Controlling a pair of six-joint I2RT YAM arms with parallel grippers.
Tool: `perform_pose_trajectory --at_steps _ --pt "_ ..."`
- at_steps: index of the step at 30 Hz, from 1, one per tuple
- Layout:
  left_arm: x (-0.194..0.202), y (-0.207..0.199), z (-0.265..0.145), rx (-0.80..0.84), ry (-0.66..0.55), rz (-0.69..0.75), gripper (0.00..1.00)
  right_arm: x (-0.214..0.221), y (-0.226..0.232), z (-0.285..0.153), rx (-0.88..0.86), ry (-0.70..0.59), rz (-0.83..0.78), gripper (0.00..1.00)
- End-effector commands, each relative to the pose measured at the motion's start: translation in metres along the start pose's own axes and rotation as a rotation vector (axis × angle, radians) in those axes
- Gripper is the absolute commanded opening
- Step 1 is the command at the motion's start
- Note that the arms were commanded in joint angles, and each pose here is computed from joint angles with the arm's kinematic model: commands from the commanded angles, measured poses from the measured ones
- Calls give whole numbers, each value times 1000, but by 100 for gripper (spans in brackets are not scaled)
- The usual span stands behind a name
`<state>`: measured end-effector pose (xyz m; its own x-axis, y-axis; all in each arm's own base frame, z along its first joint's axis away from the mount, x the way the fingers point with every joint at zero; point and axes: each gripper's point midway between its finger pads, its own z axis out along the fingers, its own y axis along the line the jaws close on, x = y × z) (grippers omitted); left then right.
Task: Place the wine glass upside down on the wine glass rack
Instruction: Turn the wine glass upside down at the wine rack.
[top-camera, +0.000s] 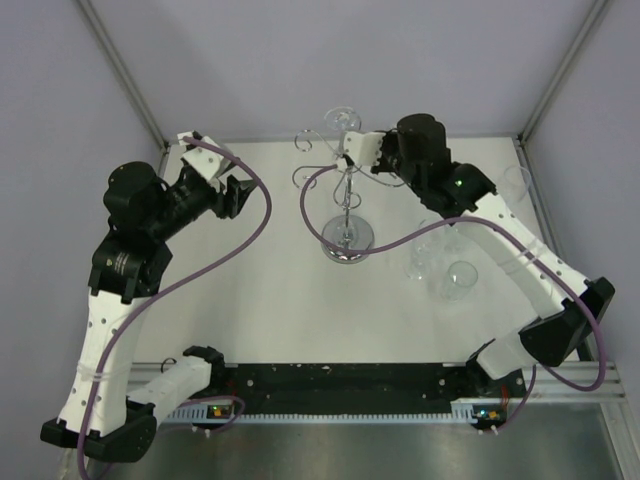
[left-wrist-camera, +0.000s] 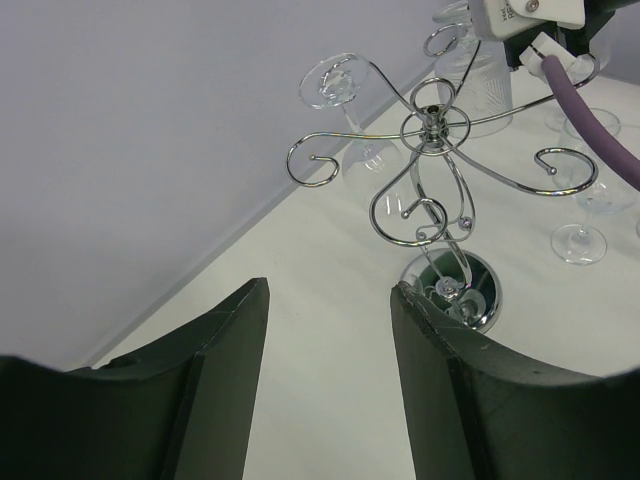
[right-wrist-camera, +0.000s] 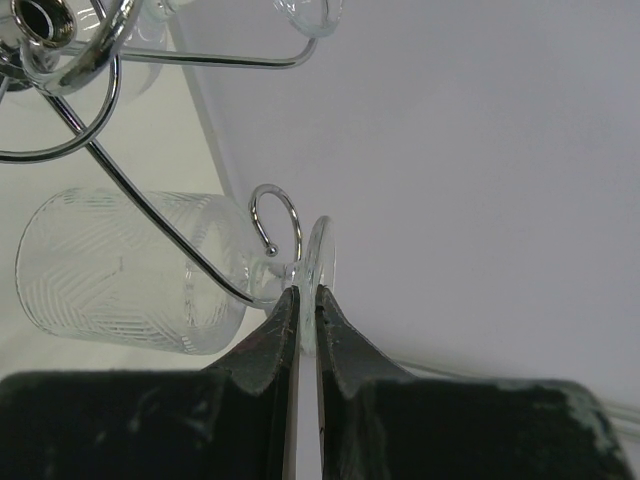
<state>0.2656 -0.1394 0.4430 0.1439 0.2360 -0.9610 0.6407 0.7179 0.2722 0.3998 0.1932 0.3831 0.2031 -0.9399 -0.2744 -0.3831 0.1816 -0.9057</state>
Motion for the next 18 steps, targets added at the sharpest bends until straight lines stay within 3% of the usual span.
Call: perform_pose_trajectory --at_steps 1,18 --pt "-9 1 -4 -13 -33 29 58 -12 -64 -24 201 -79 87 0" --pt "-4 2 -1 -11 -21 33 58 -10 -65 -6 189 -66 86 0"
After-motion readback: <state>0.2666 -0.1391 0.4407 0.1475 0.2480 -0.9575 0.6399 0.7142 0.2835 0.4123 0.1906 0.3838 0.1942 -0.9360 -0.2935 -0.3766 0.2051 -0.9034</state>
